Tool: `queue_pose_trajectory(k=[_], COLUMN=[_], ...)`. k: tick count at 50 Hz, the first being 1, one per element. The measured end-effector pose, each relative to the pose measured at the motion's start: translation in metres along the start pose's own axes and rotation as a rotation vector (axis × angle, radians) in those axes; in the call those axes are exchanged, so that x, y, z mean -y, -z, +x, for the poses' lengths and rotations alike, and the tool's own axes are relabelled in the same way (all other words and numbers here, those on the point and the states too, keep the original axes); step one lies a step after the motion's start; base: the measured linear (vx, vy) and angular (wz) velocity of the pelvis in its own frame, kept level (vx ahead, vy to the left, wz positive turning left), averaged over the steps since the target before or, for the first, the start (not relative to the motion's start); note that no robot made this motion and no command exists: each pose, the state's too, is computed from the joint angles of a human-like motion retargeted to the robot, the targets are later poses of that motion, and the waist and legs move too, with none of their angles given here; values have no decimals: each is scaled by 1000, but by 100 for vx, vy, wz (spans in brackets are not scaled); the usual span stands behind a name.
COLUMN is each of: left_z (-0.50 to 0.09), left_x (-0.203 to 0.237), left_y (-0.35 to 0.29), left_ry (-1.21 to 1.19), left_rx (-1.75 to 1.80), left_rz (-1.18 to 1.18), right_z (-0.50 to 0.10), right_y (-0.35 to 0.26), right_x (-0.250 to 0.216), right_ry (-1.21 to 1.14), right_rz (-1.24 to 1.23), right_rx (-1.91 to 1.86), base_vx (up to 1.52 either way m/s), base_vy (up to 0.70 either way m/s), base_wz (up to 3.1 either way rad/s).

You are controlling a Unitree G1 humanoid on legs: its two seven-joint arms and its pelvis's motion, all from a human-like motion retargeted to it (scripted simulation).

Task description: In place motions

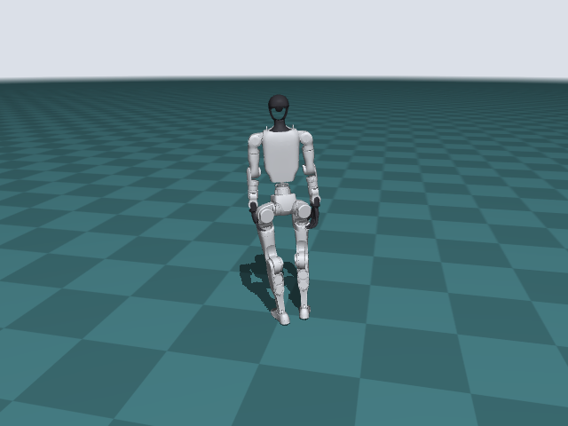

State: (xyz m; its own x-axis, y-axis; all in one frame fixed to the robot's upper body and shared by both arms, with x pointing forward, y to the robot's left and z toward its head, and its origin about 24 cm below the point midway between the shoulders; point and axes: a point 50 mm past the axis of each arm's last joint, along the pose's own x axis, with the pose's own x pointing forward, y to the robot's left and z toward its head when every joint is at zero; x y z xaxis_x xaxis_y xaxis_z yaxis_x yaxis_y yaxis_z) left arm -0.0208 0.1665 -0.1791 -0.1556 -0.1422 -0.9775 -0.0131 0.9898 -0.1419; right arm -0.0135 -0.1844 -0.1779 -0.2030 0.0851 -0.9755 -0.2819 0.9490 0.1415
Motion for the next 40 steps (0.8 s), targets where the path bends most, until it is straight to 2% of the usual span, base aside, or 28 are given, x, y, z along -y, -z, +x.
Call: queue_pose_trajectory(k=[40], left_z=[-2], left_x=[-7], left_y=[0], left_ry=[-16], left_rx=[-4], left_rz=[-7], right_z=[0], right_y=[-5], right_x=[-1], right_ry=[-12], right_rz=[-39], right_rx=[10], base_vx=[1], base_vy=[-1], base_wz=[8])
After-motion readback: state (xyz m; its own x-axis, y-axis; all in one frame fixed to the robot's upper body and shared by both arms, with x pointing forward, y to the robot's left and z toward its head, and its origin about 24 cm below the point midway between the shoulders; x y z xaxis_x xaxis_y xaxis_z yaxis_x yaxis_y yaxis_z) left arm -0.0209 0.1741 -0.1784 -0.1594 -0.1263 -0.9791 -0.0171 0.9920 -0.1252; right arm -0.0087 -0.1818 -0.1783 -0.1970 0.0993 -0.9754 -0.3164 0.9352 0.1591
